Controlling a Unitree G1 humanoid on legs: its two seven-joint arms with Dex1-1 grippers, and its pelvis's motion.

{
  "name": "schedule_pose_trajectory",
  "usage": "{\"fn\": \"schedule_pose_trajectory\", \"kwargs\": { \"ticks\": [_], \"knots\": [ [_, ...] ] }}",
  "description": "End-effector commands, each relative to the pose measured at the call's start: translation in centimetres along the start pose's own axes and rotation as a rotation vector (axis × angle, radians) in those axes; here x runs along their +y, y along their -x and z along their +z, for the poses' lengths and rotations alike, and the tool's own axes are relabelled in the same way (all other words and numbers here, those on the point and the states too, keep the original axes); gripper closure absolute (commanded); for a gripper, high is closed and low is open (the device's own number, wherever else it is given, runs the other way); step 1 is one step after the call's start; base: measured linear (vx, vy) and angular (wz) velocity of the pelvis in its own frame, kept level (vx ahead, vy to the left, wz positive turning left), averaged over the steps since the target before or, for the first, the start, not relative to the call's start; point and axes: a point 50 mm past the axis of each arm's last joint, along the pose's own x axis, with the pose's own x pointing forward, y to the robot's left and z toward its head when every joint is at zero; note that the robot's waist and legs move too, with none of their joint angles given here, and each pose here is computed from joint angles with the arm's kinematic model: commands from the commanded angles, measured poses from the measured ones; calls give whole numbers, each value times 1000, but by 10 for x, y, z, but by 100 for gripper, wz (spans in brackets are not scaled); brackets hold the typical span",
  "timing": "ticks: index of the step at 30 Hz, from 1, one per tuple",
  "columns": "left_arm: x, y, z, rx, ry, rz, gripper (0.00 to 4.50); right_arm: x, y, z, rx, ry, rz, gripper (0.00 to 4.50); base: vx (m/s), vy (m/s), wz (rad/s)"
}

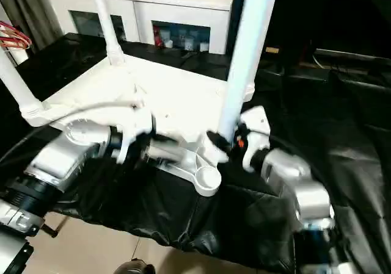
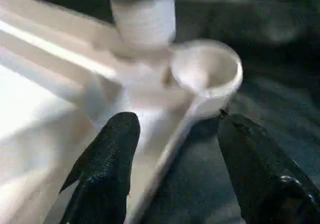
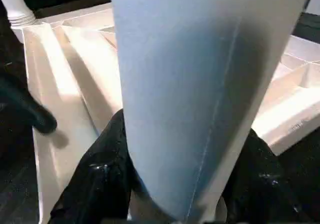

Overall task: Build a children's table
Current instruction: Rotate table base

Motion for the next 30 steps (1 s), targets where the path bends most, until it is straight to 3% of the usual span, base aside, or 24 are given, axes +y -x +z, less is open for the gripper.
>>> {"fn": "schedule_pose_trajectory", "kwargs": {
  "ticks": [1,5,20,30],
  "knots": [
    [5,1,-2,54,-48,-7,162,0,3,6,-34,21,-17,259,0,0,0],
    [13,-5,-7,108,-84,47,162,2,3,4,-35,20,-22,259,0,0,0],
    [25,-14,-15,177,-121,45,273,4,8,4,-39,39,-31,259,0,0,0],
    [20,-14,-18,199,-58,-80,354,1,12,2,-31,45,-45,259,0,0,0]
  ]
}}
